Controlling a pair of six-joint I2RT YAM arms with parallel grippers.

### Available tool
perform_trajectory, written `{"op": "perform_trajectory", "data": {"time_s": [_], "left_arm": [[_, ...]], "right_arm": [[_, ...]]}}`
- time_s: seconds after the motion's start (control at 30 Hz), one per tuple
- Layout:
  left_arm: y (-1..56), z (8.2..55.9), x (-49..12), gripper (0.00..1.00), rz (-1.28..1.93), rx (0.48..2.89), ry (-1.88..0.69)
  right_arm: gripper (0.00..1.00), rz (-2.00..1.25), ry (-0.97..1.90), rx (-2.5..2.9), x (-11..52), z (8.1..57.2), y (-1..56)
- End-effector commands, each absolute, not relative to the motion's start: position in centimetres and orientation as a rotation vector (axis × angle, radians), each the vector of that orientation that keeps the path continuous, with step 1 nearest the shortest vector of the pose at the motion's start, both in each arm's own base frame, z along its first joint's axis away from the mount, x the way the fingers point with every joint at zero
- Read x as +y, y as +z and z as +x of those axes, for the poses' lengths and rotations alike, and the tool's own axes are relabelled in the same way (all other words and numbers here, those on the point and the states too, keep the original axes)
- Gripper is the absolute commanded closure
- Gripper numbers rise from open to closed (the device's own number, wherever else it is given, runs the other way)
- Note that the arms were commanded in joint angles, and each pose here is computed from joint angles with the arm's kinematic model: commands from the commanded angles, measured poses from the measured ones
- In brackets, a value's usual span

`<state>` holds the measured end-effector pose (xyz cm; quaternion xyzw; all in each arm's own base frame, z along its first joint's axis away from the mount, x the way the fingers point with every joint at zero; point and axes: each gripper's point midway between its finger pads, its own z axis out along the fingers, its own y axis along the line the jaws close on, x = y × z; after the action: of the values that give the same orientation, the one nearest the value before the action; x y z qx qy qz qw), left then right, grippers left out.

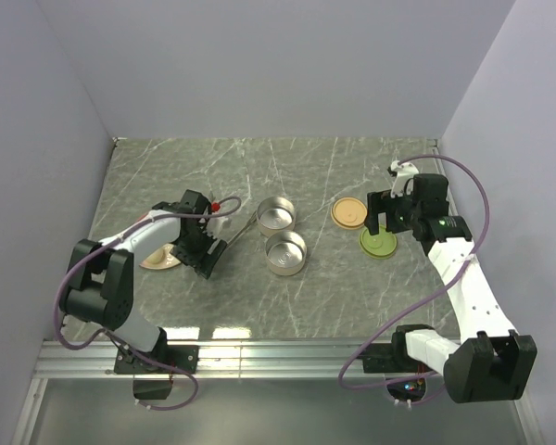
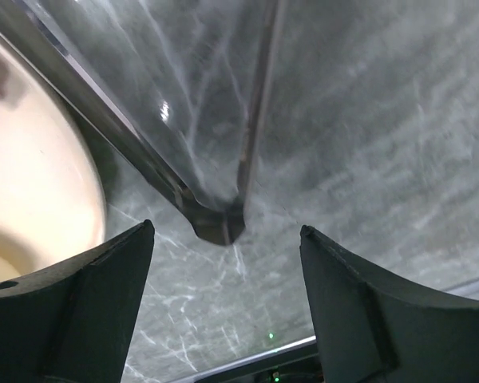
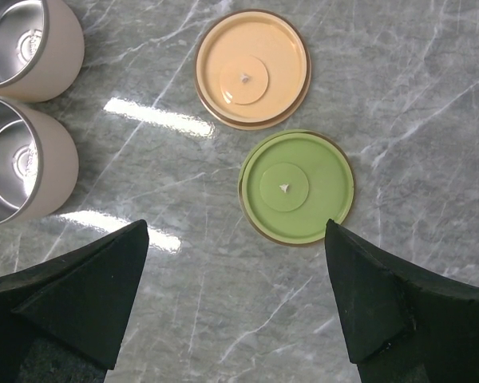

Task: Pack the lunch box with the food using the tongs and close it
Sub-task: Grab the clamp with the left arm

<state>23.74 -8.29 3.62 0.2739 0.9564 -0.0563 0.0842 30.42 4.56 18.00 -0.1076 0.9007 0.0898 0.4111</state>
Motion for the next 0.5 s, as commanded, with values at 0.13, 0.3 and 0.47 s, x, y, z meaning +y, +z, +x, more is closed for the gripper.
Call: {"op": "perform_trajectory", "data": {"time_s": [0.13,0.3,0.47], "left_arm": [[4.0,27.0,-9.5,0.22,0.772,2.784,-0.112],[3.6,28.5,-10.2,0.23,0.740,2.760,-0.069],[2.6,30.8,-9.9,0.23,0.640,2.774,0.027]], "right_arm": [[0.03,-0.280,0.214,2.226,4.4,31.5,20.1],[0.03,-0.279,0.214,2.237,4.4,31.6,19.9],[0.03,-0.273,0.196,2.239,4.1,31.7,20.0]]}}
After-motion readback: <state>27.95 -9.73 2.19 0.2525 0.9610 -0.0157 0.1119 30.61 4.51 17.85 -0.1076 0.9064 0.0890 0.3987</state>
